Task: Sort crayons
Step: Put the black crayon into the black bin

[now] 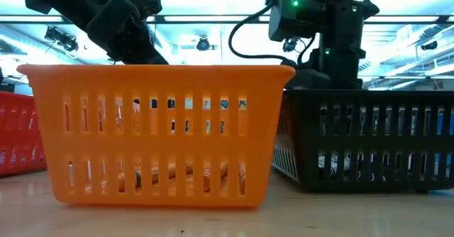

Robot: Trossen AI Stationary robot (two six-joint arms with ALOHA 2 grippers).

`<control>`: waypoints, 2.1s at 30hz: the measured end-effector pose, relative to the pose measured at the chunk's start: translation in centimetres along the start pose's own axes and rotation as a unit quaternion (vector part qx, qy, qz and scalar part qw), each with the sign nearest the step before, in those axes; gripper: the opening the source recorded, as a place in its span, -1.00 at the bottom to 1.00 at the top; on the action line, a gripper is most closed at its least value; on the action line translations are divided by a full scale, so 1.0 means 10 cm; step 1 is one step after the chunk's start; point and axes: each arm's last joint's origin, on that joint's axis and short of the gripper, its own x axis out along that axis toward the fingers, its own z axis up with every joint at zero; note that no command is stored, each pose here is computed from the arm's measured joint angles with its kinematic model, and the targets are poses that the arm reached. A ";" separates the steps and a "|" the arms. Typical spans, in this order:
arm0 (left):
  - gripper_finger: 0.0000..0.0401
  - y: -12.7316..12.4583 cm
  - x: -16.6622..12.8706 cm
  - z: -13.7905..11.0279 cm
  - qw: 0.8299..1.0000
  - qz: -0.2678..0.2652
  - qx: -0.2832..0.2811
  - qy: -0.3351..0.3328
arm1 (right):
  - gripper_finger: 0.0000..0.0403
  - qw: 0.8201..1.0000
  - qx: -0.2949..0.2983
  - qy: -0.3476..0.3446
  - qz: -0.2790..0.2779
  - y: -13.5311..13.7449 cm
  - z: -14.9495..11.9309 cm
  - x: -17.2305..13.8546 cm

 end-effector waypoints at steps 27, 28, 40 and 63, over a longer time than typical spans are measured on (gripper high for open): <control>-0.40 0.00 0.00 0.00 0.999 0.000 0.045 0.000 | -0.42 0.993 0.105 -0.053 0.011 0.10 0.00 0.07; -0.40 0.00 0.00 0.00 0.999 0.000 0.045 0.000 | -0.41 0.993 0.105 -0.051 0.008 0.10 0.00 0.10; -0.40 0.00 0.00 -0.01 0.999 0.001 0.048 0.005 | -0.37 0.996 0.071 -0.045 -0.011 0.12 -0.03 0.21; -0.40 0.00 0.08 -0.28 0.990 -0.054 0.077 -0.106 | -0.87 0.996 -0.040 -0.079 -0.002 0.09 0.01 0.04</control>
